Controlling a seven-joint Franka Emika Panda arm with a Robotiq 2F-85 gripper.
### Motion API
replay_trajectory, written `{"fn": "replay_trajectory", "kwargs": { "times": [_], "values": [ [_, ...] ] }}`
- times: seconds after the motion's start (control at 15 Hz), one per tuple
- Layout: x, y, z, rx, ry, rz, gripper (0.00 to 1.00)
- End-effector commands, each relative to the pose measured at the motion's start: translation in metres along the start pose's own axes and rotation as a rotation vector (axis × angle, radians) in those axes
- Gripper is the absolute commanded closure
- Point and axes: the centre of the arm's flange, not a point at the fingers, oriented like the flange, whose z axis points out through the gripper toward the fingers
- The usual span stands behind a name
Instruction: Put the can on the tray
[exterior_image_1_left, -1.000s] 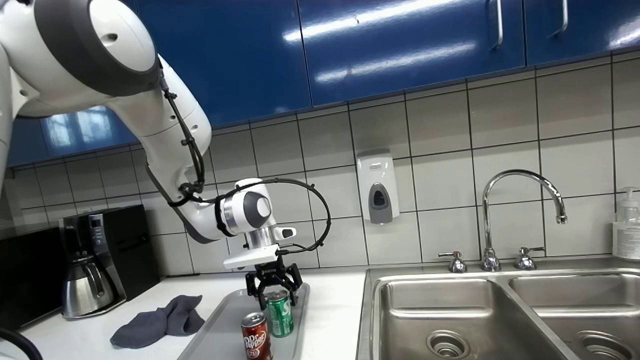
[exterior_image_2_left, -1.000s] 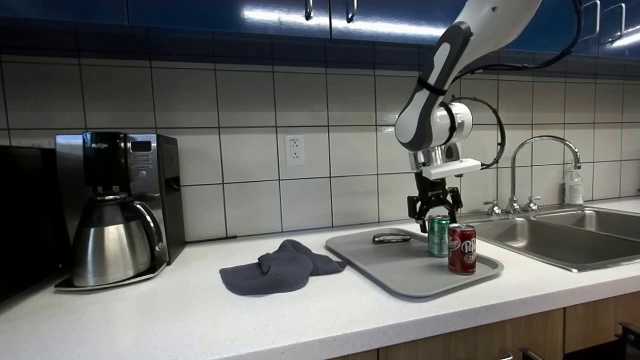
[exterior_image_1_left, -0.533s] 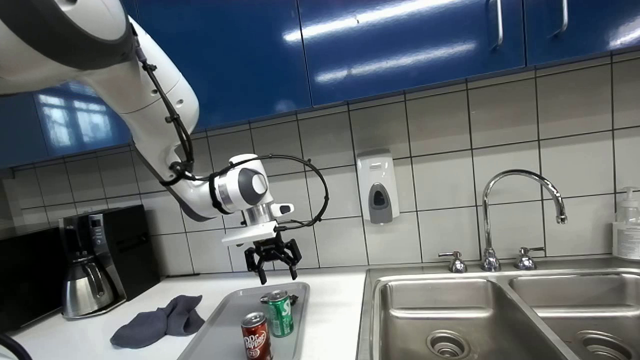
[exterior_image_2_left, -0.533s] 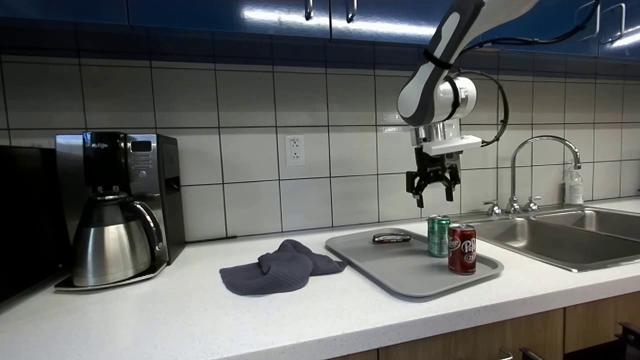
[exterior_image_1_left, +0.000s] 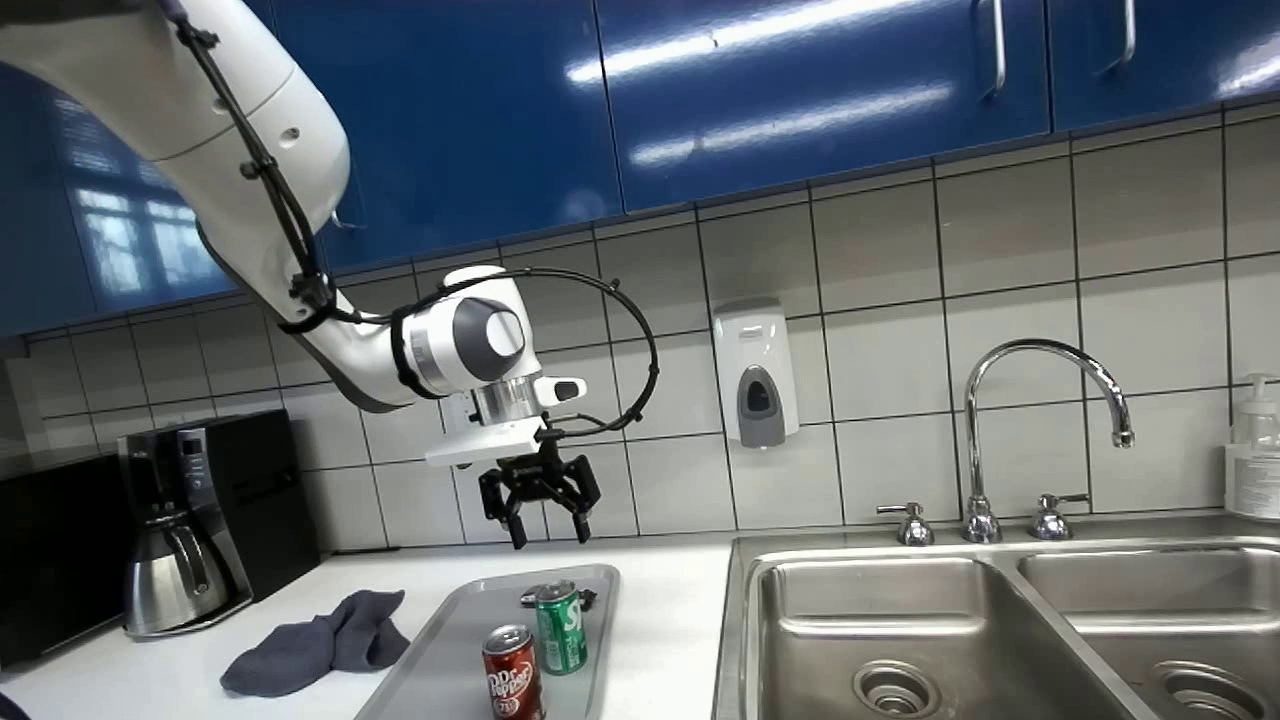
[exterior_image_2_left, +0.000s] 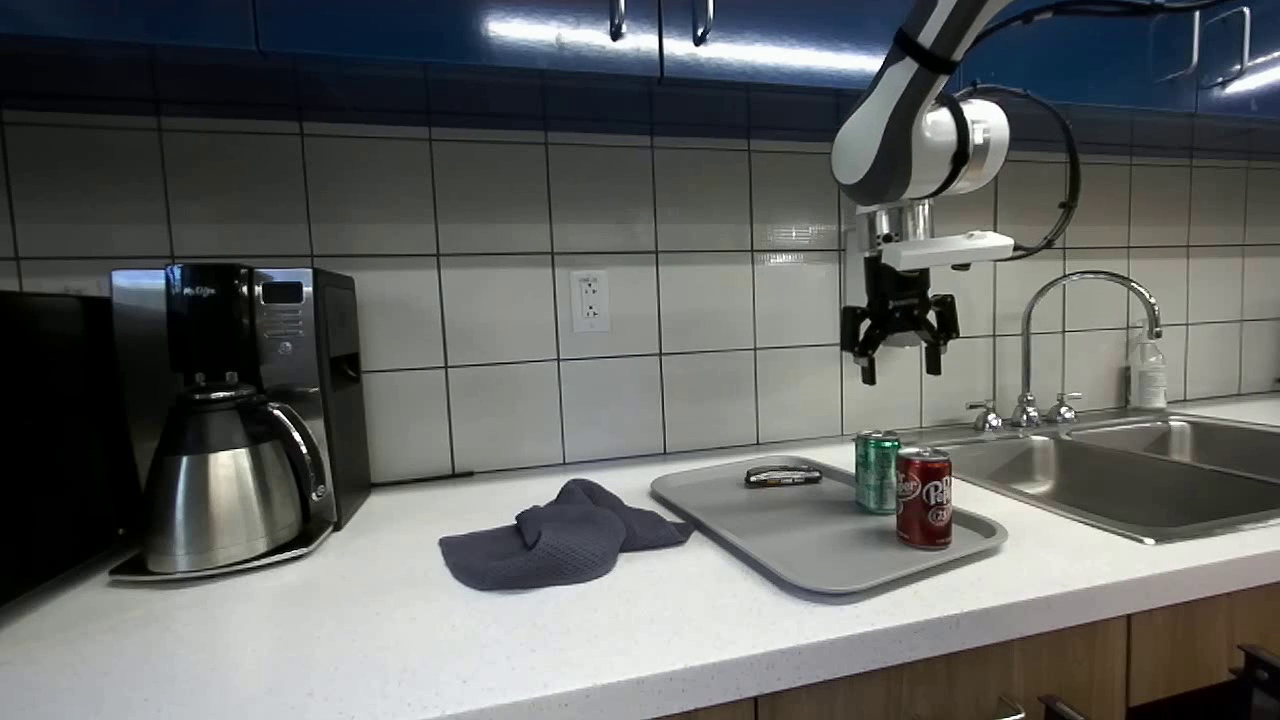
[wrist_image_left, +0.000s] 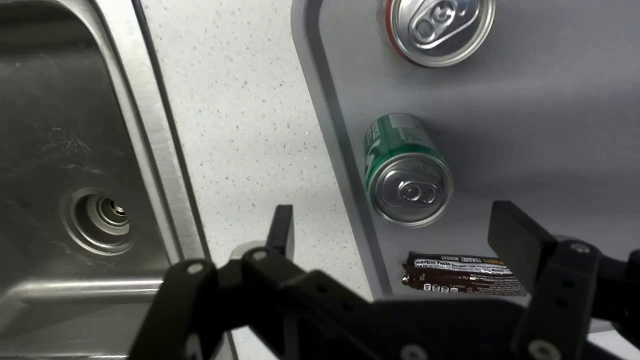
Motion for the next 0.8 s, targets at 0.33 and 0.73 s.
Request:
{"fn": "replay_trajectory", "kwargs": {
  "times": [0.33, 0.73],
  "values": [
    [-0.095, 0.035, -0.052, 0.024, 0.031, 0.036, 0.0],
    [-0.103, 0.043, -0.057, 0.02, 0.031, 0.073, 0.0]
  ]
}}
